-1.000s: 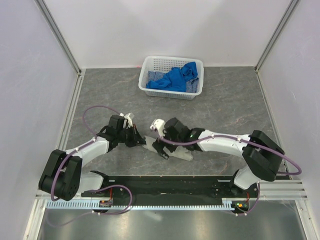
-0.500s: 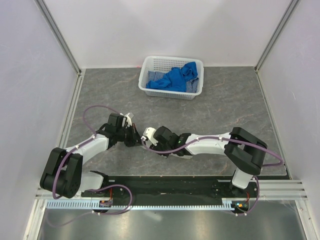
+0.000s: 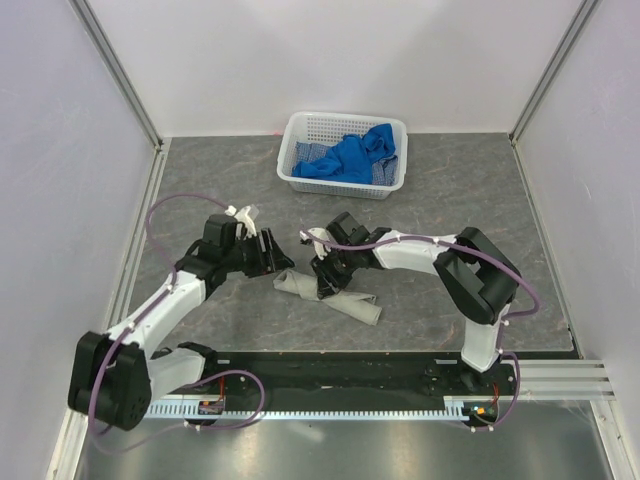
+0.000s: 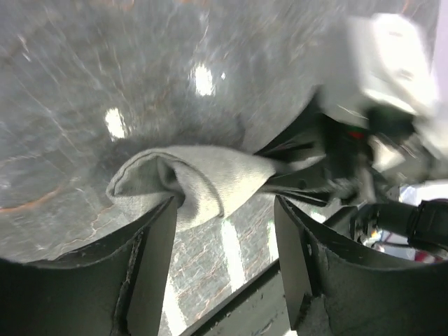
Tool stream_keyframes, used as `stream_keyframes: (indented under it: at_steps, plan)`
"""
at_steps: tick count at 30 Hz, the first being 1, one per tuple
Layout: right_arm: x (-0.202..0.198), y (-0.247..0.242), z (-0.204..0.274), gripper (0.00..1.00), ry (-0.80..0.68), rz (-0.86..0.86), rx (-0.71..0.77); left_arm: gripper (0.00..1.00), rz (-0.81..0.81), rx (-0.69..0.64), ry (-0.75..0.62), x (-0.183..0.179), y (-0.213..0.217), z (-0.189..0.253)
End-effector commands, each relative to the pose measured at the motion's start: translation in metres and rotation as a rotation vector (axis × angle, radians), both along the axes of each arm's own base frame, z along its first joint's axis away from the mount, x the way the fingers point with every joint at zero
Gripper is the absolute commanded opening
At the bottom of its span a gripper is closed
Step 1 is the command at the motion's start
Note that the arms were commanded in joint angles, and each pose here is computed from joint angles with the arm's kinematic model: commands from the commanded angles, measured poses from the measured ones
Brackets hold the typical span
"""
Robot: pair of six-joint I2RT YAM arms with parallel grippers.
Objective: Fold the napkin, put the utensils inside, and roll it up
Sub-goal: Roll the napkin with the utensil
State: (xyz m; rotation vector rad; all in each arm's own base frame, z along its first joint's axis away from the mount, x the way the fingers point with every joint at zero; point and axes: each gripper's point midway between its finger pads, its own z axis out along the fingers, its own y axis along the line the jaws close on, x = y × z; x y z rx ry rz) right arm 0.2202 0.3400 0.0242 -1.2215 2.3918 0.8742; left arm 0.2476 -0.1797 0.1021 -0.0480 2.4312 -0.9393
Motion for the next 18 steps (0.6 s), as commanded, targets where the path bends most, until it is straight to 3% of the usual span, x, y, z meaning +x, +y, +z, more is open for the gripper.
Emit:
stream_keyframes:
  at_steps: [1, 11, 18]
  plan:
    - [-0.030, 0.009, 0.004, 0.33, 0.311, 0.015, 0.090, 0.65, 0.029, 0.043, -0.121, 0.008, 0.012, 0.021]
    - [-0.014, 0.007, -0.013, 0.34, 0.515, -0.059, 0.157, 0.65, -0.068, -0.172, -0.034, -0.025, -0.018, 0.012]
    - [-0.009, 0.006, -0.019, 0.36, 0.534, -0.081, 0.161, 0.64, -0.041, -0.283, -0.106, -0.016, -0.030, 0.017]
